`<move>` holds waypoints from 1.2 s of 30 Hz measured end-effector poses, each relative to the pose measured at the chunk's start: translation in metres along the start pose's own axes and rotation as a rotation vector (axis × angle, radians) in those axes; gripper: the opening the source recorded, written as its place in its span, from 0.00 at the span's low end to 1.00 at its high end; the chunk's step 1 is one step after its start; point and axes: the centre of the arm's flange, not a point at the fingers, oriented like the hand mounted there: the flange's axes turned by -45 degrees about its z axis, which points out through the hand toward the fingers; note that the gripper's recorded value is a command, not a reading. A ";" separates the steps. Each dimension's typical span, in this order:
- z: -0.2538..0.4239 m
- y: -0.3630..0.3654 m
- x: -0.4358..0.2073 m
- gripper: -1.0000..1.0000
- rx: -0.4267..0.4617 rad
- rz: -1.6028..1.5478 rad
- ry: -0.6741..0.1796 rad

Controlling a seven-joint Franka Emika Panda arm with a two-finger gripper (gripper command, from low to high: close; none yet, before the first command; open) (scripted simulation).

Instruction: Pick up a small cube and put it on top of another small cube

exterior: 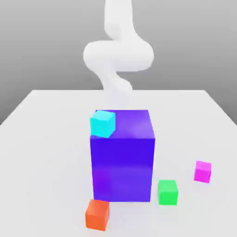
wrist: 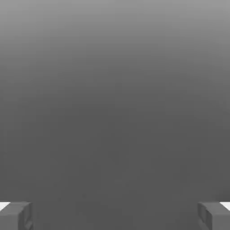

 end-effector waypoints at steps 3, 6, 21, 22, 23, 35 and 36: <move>0.075 -0.044 -0.019 0.50 0.077 -0.143 -0.102; 0.137 -0.090 -0.051 0.50 0.146 -0.285 -0.195; 0.294 -0.265 -0.352 0.50 0.416 -1.052 -0.606; 0.301 -0.266 -0.363 0.50 0.419 -1.068 -0.617; 0.308 -0.266 -0.372 0.50 0.421 -1.075 -0.622; 0.344 -0.266 -0.408 0.00 0.424 -1.082 -0.628; 0.339 -0.266 -0.403 0.00 0.423 -1.083 -0.628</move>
